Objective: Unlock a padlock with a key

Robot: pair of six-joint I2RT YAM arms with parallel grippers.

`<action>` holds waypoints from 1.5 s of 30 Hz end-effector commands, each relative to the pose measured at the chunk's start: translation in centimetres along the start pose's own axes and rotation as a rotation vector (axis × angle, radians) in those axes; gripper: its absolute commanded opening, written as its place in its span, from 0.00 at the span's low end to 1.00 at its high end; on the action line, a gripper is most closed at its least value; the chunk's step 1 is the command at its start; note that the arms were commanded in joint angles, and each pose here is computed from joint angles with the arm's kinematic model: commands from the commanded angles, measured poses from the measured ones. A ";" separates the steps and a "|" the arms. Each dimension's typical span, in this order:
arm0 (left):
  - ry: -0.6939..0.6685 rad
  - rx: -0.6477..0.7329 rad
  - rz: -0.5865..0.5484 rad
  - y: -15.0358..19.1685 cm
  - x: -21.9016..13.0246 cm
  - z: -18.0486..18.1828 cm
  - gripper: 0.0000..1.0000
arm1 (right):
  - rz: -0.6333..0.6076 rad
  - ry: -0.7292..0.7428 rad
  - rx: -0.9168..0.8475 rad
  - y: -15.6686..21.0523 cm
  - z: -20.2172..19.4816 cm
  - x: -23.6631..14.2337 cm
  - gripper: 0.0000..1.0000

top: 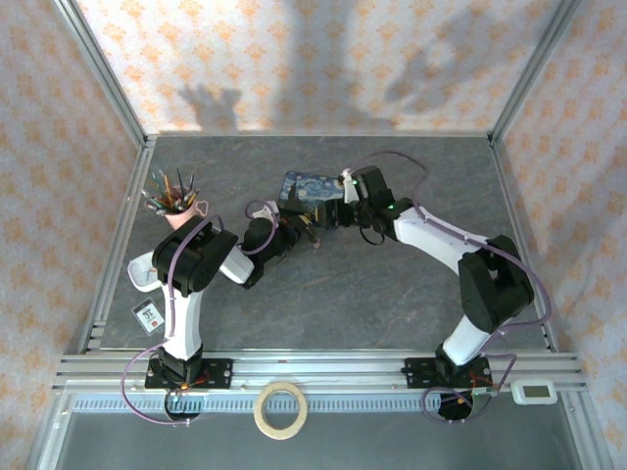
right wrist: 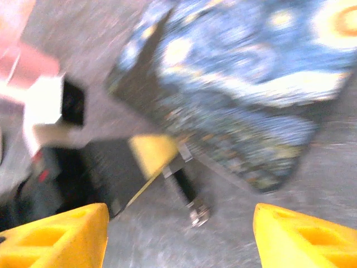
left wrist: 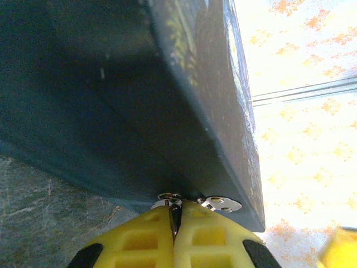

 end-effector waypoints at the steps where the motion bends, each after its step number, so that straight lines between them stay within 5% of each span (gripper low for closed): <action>1: 0.016 0.007 -0.014 -0.1 -0.5 -0.1 0.00 | -0.133 0.213 0.190 -1.9 -3.3 0.0 0.69; 15: 0.015 0.006 -0.029 -0.2 -0.5 -0.2 0.00 | -0.119 0.237 0.264 -2.2 -5.3 7.1 0.71; 25: 0.006 -0.048 -0.174 -1.8 -1.7 -0.1 0.00 | -0.100 0.358 0.347 1.4 -7.3 6.9 0.61; 45: 0.070 -0.138 -0.320 -3.1 -3.4 -0.9 0.00 | -0.164 0.429 0.388 1.0 -9.2 5.2 0.55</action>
Point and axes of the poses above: each hand's point on the last joint's axis, 136 mm out from that joint toward the fingers, its own x axis out along the fingers, its own z axis along the line the jaws close on, y = z × x, the point moved 5 cm from there along -x, back along the fingers, and after that the axes turned 15 degrees about -x, right-handed, at the moved point
